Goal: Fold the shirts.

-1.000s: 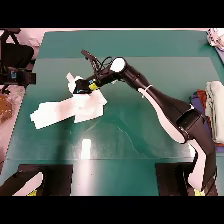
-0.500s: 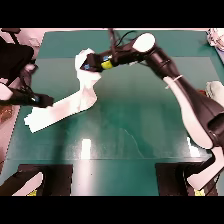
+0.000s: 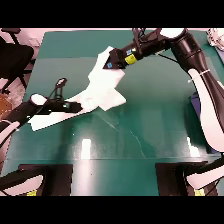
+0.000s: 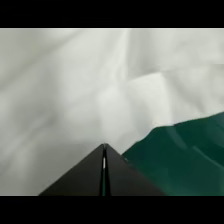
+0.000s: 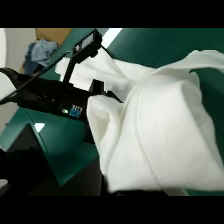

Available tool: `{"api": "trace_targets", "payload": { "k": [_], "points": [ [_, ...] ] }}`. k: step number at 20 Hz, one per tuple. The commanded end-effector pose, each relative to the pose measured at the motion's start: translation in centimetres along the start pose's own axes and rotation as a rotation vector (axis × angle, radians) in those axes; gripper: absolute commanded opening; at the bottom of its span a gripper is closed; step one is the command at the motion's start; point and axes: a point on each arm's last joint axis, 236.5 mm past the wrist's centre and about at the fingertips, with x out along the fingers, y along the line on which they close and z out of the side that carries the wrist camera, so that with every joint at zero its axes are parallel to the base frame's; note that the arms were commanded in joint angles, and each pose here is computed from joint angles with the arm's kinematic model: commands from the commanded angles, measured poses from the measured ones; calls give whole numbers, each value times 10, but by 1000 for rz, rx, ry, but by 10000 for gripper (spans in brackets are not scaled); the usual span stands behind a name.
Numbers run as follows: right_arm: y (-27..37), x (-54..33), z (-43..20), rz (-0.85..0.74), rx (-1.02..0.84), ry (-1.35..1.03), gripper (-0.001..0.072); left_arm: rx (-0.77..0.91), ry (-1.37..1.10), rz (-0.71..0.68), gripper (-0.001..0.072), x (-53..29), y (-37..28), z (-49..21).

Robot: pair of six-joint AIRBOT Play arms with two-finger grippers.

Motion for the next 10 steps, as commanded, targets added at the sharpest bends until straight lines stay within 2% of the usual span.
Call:
{"api": "trace_targets", "payload": {
  "k": [1,3,10],
  "points": [
    [-58,-14,-32,-248,60,130,19,77,-73,-28,23,21,-40,20],
    [-71,-24,-40,-277,87,161,18,96,-98,-28,22,22,-50,26],
    [-122,-76,-41,-348,237,118,18,10,-31,-22,22,36,-44,11]
  ]
}}
